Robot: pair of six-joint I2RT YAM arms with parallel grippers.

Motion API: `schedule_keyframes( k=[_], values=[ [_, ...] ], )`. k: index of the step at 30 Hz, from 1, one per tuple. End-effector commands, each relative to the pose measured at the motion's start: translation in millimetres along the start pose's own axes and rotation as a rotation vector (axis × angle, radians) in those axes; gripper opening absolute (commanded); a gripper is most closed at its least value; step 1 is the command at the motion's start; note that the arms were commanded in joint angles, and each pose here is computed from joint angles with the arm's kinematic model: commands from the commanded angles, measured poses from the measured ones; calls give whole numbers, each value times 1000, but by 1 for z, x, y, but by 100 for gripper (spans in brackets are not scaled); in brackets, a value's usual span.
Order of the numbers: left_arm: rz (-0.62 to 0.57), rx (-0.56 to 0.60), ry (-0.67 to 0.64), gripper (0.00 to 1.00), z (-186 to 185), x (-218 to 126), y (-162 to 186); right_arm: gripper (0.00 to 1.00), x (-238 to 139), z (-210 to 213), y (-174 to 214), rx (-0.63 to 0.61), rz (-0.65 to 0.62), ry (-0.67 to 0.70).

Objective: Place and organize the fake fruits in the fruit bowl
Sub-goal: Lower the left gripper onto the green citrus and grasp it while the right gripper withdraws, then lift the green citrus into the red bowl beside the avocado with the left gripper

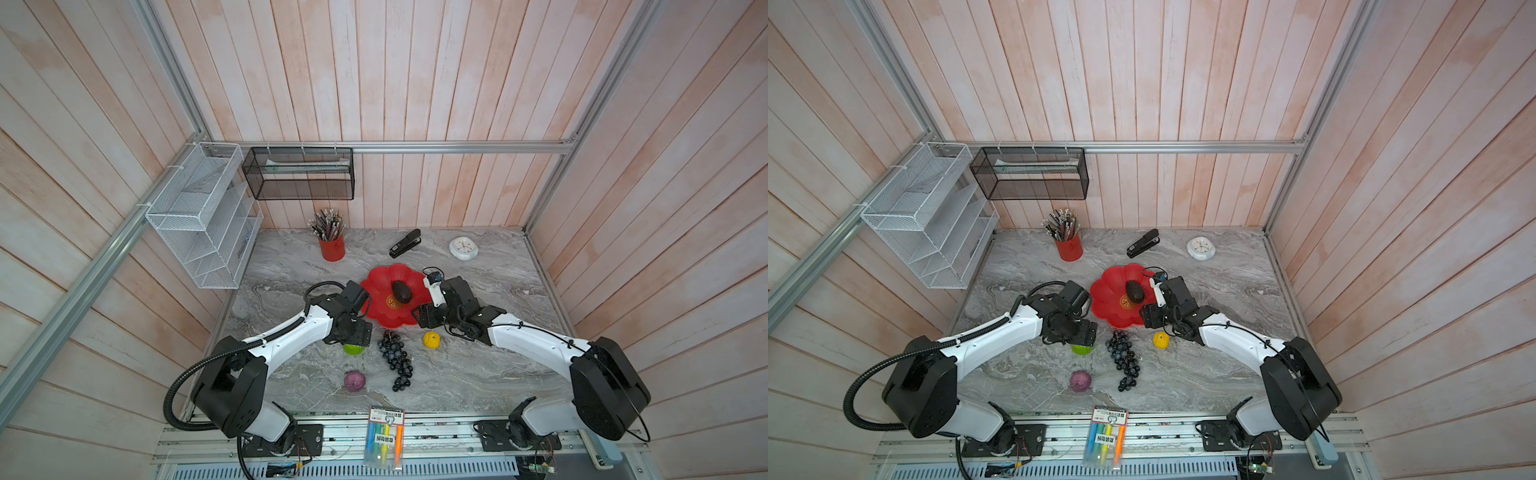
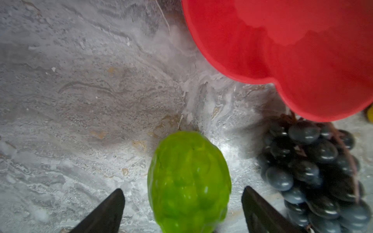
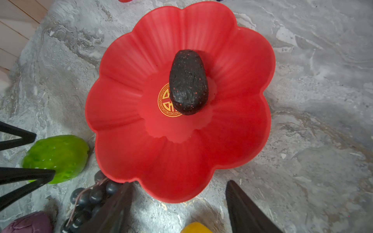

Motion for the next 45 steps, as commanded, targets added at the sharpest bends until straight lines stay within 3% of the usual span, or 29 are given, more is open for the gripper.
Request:
schedule_keyframes(
  k=[1,10,15,19,23,26,37,45],
  values=[
    [7,34,-9,93,-4,5,-5,74,-6,8,-15,-2,-48,-38],
    [27,32,-16,84,-2,26,-1,74,-11,7,-12,0,-61,-38],
    [24,12,4,73,-2,27,2,73,-9,5,-8,10,-57,-27],
    [42,12,24,71,-3,28,7,73,-10,5,-10,9,-66,-21],
    [57,12,36,59,-2,29,12,73,-9,5,-12,7,-71,-21],
    [57,7,39,56,-1,27,14,72,-11,6,-13,13,-78,-24],
    [-90,-49,97,55,5,-22,4,71,-37,5,-24,15,-194,18],
    [-203,-9,139,52,-13,-61,-50,69,-40,7,-29,51,-235,-11]
  ],
)
Point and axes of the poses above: each gripper's point midway between its finger pads, its own x axis out along the fingers, its own z axis along the line the jaws close on, y = z × x, the point moved 8 cm from there along -x, back along the fingers, and after that the axes turned 2 degrees about -x, right-handed, at the moved point
